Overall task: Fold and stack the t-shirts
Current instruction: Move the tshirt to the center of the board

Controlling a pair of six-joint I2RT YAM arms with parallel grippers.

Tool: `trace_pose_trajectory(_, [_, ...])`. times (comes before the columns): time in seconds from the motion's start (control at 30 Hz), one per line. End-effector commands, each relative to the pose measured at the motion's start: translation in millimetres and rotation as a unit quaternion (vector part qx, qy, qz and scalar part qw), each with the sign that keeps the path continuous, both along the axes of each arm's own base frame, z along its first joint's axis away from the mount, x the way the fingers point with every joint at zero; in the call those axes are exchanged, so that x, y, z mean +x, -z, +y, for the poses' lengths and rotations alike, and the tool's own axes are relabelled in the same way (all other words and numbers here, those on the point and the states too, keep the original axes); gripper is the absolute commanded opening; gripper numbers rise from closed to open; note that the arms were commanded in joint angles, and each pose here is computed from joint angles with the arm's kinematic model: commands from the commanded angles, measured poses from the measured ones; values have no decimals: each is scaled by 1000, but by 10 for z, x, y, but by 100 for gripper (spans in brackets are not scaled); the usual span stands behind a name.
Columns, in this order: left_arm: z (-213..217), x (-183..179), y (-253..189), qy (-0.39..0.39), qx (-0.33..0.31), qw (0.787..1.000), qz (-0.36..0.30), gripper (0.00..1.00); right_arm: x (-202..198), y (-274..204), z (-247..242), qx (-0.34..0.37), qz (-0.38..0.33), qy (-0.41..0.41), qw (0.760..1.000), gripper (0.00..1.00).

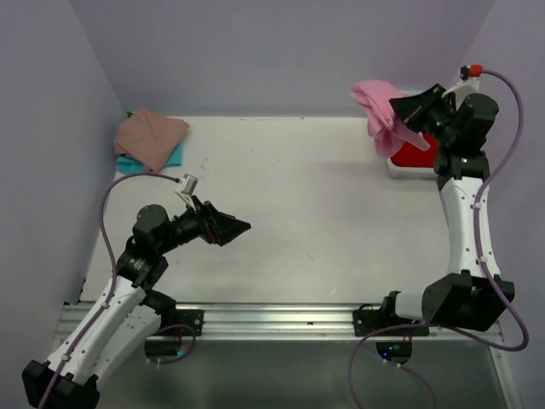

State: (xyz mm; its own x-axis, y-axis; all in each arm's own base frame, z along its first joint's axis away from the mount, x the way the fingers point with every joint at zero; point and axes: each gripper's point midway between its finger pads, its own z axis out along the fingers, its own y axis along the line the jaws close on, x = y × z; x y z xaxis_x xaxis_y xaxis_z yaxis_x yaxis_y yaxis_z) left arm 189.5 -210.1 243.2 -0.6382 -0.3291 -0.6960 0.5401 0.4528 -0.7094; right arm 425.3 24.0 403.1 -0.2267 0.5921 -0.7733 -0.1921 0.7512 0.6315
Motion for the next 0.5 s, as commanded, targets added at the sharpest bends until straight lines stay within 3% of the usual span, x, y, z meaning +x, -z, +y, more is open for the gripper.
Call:
trace_pose_trajectory(0.0, [60, 50, -45, -30, -1, 1000, -10, 100, -428, -140, 660, 13, -19, -129, 991, 0])
trace_pose_trajectory(0.17, [136, 18, 16, -45, 16, 999, -12, 100, -923, 171, 1279, 28, 22, -220, 975, 0])
trace_pose_trajectory(0.3, [226, -37, 87, -62, 33, 998, -7, 100, -1440, 602, 1876, 59, 102, -335, 935, 0])
trace_pose_trajectory(0.47, [274, -123, 150, -69, 27, 997, 3, 100, -1781, 1239, 2085, 63, 196, -357, 911, 0])
